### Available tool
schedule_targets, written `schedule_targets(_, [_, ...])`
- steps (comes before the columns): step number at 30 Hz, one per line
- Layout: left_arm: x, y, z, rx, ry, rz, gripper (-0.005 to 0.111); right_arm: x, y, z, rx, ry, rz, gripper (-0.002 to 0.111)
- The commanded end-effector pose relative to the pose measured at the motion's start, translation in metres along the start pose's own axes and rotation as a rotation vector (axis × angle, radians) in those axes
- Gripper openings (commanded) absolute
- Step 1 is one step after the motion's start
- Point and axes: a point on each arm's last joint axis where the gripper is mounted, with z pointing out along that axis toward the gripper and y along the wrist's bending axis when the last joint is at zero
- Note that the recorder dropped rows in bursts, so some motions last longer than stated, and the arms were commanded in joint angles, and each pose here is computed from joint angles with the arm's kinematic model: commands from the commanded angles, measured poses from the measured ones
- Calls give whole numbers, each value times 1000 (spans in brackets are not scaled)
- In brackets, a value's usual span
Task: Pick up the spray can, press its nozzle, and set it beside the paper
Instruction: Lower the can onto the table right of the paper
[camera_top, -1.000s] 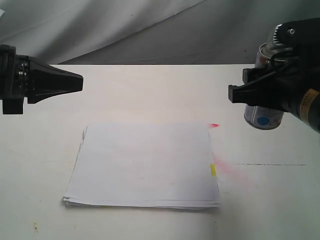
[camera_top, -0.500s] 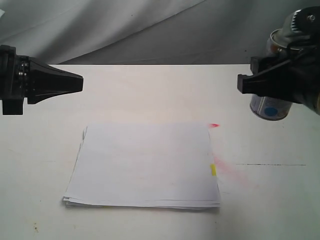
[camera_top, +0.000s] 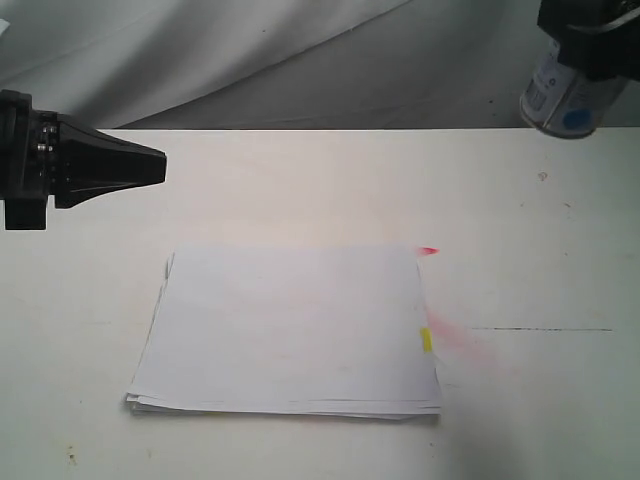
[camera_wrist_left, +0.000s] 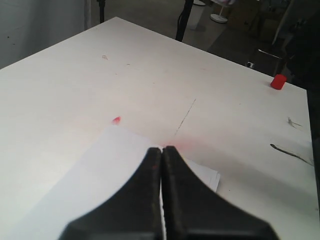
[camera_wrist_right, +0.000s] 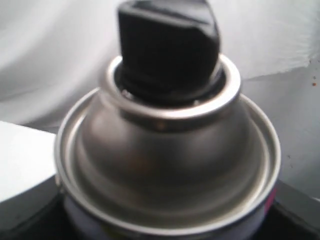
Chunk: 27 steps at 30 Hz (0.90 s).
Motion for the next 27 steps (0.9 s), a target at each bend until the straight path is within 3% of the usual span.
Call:
schedule_targets(1, [-1,-2,-1,3,-8,10,0,-1,-11,9,-47,-134,-11,0])
schedule_targets(12, [-1,-2,-1,3,-8,6,0,95,-18,92,-220,41,-17,0])
schedule_targets(19, [-1,-2,-1,3,-8,6,0,163,-27,124,-196,121,40,0])
schedule_targets(27, [-1,-2,-1,2,-8,12,0,200,-31,134,-171,183,42,0])
